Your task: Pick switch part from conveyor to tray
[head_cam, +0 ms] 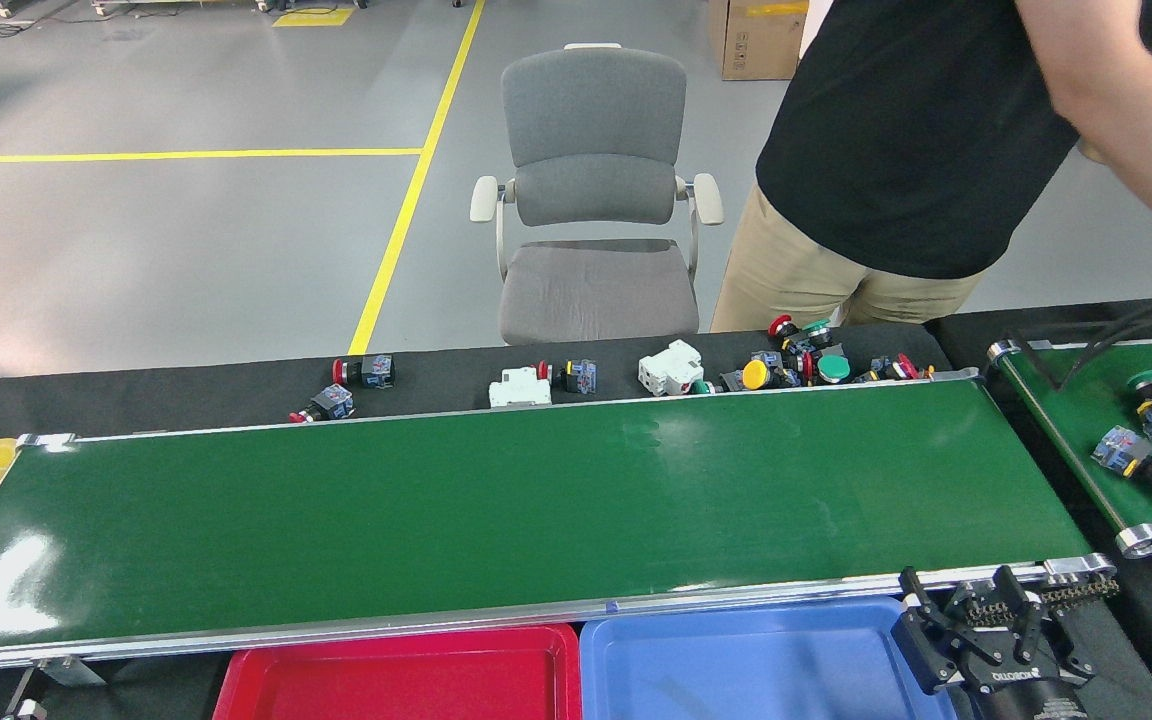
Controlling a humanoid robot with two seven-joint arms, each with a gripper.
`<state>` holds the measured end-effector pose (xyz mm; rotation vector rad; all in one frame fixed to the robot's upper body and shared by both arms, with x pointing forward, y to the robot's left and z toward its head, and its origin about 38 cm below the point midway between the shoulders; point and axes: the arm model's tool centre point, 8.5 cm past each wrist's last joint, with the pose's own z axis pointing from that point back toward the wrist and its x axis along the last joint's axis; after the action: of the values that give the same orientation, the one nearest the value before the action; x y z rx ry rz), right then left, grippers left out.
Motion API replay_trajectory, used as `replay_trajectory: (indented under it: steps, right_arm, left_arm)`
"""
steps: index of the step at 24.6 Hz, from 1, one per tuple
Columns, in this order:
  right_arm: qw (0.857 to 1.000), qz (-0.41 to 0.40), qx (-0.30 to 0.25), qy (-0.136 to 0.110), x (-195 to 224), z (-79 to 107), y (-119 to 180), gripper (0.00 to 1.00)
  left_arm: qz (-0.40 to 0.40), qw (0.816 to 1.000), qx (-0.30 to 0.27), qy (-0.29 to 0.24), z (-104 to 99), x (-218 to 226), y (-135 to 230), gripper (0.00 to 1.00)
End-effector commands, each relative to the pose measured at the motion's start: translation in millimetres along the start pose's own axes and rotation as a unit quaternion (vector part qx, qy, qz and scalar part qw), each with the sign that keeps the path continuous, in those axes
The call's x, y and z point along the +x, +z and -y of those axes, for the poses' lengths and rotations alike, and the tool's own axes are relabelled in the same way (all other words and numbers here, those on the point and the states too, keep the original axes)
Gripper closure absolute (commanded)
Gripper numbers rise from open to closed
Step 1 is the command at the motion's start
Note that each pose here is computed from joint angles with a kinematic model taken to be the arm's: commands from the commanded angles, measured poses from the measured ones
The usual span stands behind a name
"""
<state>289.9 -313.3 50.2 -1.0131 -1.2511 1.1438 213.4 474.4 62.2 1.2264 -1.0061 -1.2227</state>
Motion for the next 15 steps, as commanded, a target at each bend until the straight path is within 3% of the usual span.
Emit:
replay_trajectory:
  steps: [1,7,15]
  right_arm:
    - [1.000,-0.002,-0.009,-0.010,6,1.5,5,0.00]
    - [1.000,-0.012,0.008,-0.019,7,-10.2,16,0.00]
    - [0.999,-0.034,0.002,-0.007,-11,4.0,9,0.00]
  left_arm:
    - [0.002,1.000,0.012,-0.010,-9,-4,-4,0.00]
    - [-0.004,1.000,0.015,-0.011,-12,-8,-4,0.00]
    - [-0.006,1.000,0.020,-0.008,-12,-9,-4,0.00]
